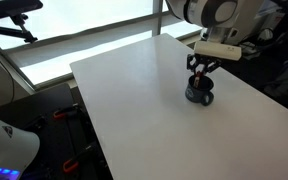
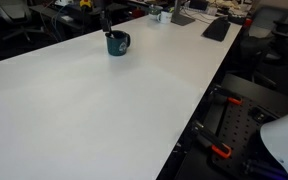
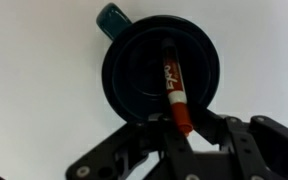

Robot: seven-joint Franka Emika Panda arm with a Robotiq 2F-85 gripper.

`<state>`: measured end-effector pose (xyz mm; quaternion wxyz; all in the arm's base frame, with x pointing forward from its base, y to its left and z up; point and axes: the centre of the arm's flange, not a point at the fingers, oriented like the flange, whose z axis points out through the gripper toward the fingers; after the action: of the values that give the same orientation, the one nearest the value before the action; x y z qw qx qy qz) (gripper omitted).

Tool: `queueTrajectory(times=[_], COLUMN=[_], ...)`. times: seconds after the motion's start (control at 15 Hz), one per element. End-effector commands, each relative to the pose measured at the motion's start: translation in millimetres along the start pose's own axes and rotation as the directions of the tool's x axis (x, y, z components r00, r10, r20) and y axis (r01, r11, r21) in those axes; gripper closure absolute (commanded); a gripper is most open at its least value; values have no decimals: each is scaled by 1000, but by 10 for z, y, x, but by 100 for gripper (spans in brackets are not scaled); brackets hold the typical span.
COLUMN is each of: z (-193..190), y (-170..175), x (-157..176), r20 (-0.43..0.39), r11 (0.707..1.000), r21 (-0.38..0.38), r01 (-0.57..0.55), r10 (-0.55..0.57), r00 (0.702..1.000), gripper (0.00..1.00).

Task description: Remove the marker from the cup and put it on the table

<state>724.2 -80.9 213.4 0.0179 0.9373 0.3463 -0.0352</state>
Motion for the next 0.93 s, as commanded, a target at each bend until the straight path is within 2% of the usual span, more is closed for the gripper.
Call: queueTrajectory(times=[0.0, 0.27, 0.53, 0.67, 0.87], z=[-396, -803, -1074, -1031, -660], y=[-69, -214, -672, -1014, -1522], x=[55, 165, 316, 387, 423], r20=[-1, -32, -53, -41, 45], r11=[999, 997, 993, 983, 940], r21=[-38, -71, -54, -65, -156], r01=[-22, -7, 101, 171, 304], r10=[22, 5, -104, -174, -301], r00=[1000, 999, 993, 984, 953], gripper=[94, 94, 94, 94, 94])
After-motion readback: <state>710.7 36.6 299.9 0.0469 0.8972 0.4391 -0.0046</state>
